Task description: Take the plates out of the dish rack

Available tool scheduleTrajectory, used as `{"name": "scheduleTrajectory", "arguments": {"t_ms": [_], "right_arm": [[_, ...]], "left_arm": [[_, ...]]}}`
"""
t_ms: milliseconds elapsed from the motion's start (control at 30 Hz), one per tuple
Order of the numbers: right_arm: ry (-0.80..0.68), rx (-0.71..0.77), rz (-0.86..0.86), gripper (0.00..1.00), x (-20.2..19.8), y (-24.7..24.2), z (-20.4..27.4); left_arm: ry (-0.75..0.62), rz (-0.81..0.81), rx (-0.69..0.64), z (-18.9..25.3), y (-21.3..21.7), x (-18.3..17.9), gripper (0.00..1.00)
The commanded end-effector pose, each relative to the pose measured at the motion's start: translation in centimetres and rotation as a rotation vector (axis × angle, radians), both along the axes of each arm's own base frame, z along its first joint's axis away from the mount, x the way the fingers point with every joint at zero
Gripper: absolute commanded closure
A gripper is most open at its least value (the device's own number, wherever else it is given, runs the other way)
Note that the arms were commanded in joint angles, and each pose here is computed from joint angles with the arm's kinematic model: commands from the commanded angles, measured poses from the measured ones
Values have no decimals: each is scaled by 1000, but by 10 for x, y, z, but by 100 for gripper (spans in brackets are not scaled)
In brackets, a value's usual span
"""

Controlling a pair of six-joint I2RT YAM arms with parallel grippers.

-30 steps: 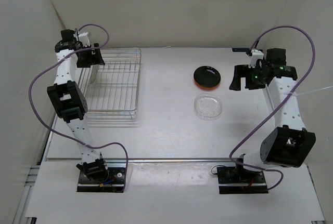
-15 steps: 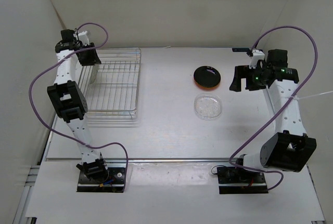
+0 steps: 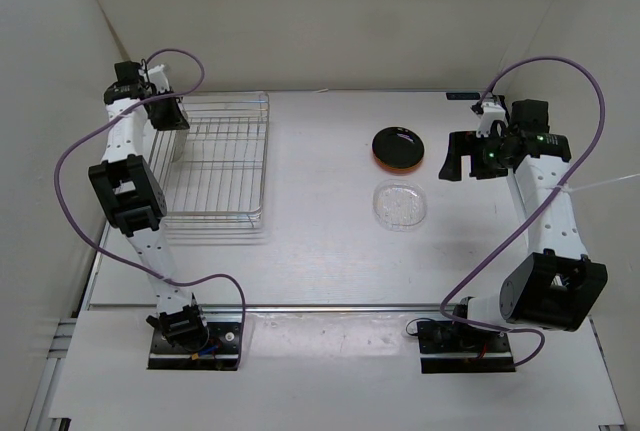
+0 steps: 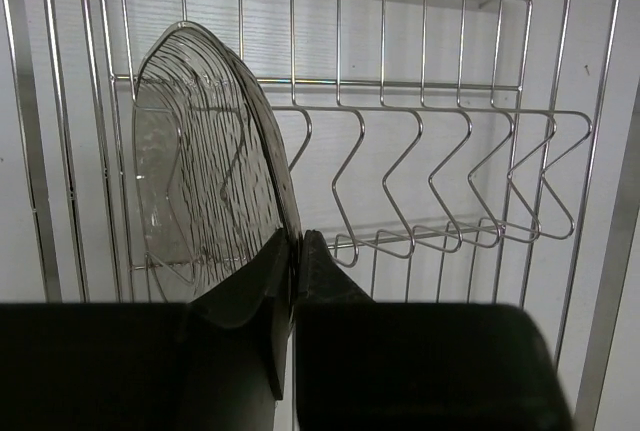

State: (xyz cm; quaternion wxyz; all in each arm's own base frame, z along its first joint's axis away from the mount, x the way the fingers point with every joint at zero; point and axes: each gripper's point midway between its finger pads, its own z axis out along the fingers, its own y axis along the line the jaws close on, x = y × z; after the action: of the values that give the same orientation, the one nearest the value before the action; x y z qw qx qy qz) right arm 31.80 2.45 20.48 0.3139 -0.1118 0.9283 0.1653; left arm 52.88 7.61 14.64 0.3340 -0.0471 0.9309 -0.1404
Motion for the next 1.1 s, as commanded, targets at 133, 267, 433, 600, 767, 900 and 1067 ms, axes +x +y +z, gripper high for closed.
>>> {"name": "scheduleTrajectory", "arguments": {"t_ms": [133,267,433,600,767,900,1067], "right_arm": [[-48,15,23,0,0,5,9],[-48,15,23,0,0,5,9],[-39,16,23,0,-1,5,6],[-47,7,17,0,-2,4,8],[-38,9,17,0,-1,4,6],[-42,4,5,0,3,2,9],[-51,124,28,0,9,16,29]], "left_arm": [[-108,25,28,53,10,-3,89],[-115,16,19,59,8,-3,89],[-146,-30,-27,85,-5,-9,89],[-214,-140,-67,133,-28,-30,89],[-309,-353,-220,179,-78,-78,89],[-331,-507,-253,197,-122,-109,89],[-354,-633,-52,206,-187,-130,89]]}}
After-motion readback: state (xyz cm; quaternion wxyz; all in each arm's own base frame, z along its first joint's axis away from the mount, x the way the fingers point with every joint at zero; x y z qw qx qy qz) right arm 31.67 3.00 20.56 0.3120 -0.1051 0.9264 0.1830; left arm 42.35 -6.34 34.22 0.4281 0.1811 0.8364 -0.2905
